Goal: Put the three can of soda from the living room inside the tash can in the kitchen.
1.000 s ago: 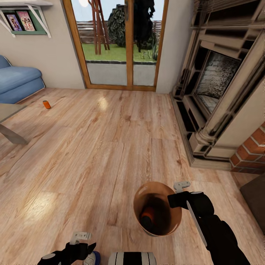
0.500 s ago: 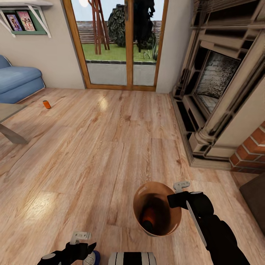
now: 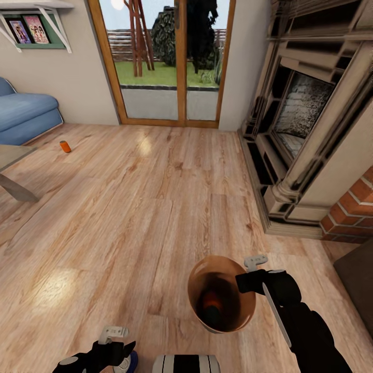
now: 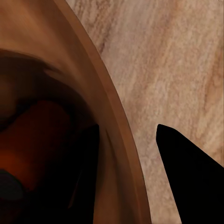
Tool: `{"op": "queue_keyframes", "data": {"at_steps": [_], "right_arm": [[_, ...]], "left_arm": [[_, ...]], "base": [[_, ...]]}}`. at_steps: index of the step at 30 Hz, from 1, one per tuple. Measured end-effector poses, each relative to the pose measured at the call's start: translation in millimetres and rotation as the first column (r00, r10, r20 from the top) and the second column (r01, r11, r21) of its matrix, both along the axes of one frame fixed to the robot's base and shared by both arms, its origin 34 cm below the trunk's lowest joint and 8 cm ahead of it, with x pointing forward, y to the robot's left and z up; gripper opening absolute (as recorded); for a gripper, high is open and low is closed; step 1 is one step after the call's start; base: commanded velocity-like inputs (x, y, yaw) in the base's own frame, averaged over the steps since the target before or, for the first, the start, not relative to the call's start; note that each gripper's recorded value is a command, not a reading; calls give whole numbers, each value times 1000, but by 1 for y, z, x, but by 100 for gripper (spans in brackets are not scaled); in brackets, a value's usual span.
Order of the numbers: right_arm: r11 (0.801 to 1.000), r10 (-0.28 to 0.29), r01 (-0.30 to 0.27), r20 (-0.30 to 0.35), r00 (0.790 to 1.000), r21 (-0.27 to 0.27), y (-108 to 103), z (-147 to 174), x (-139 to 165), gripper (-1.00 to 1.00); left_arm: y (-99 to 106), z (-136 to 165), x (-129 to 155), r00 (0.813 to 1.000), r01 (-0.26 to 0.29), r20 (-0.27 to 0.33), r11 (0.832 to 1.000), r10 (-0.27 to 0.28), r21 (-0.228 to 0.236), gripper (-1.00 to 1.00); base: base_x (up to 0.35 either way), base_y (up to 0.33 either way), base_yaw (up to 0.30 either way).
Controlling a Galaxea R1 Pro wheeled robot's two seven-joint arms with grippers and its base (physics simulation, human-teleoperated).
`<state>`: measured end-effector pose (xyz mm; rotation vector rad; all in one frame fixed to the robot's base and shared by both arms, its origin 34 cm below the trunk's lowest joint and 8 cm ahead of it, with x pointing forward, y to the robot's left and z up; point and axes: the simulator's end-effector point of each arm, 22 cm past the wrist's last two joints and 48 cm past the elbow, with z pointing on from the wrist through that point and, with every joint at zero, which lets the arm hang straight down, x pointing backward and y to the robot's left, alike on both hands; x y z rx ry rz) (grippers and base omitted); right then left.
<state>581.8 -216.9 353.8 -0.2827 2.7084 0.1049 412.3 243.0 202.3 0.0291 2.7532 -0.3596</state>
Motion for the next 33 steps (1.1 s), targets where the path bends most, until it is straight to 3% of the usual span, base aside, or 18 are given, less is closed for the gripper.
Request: {"op": "queue_keyframes", "data": {"at_steps": [15,33], "right_arm": [[1000,1,-1,0,1000,1,1,0,0,-100],[1000,3,-3,0,1000,5,3,0,0,-100]], "left_arm": [[0,0,0,1000,0,0,1000,0,-1,100],[1,1,1,1000,-2,5,1000,2,1,100]], "base": [[-86,-19,0],[3,32,0]]}}
